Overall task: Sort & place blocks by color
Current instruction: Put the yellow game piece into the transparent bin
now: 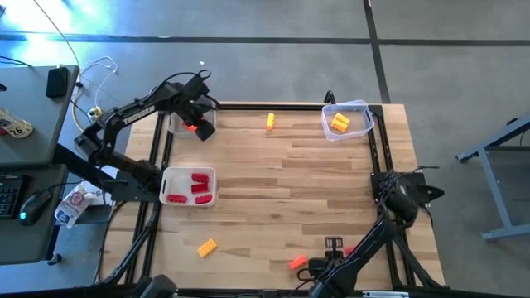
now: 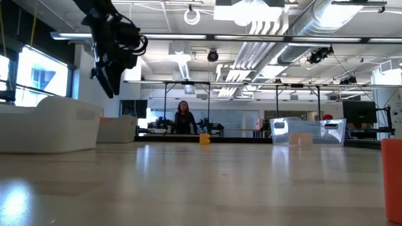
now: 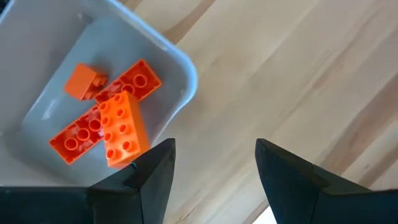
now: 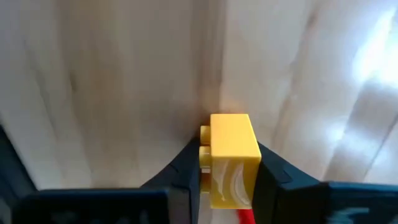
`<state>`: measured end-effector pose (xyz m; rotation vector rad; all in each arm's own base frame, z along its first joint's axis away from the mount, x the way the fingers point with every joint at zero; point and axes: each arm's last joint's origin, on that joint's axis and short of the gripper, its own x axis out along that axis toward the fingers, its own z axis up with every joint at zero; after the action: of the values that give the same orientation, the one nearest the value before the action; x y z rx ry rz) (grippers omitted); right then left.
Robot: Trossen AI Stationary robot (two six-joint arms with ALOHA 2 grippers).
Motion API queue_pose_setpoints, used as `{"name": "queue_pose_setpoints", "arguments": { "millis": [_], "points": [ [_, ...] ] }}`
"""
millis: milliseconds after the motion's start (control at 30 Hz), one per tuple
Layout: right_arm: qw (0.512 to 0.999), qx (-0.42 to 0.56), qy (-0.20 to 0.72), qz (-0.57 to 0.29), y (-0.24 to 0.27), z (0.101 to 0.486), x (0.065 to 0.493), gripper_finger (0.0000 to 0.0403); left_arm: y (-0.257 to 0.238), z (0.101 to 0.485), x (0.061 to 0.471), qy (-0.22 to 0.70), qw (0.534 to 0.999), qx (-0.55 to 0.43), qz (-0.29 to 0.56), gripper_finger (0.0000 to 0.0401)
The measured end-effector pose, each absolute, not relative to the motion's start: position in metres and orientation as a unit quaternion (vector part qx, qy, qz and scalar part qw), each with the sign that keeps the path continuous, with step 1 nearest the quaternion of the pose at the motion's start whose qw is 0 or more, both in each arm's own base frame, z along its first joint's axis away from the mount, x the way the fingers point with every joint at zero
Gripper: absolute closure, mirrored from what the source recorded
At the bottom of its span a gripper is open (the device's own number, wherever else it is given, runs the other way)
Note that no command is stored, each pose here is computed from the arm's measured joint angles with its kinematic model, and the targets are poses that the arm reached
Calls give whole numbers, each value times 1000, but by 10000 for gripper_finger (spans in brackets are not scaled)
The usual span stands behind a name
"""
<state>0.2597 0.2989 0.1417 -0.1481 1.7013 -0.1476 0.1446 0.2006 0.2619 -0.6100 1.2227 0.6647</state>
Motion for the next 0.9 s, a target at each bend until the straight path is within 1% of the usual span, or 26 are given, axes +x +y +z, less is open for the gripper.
{"name": "queue_pose_setpoints", "arguments": {
  "millis": [133,300,600,900],
  "points": [
    [664,-83,738,-84,291,142,266,331,187,275,146,535,742,-266,303,192],
    [654,-103,738,-129,272,146,274,331,169,288,151,520,767,-241,289,194],
    [626,-167,732,-210,226,179,284,331,137,303,161,502,800,-209,253,192],
    [675,-161,676,-247,178,220,304,331,110,307,175,503,817,-189,210,193]
  ]
}}
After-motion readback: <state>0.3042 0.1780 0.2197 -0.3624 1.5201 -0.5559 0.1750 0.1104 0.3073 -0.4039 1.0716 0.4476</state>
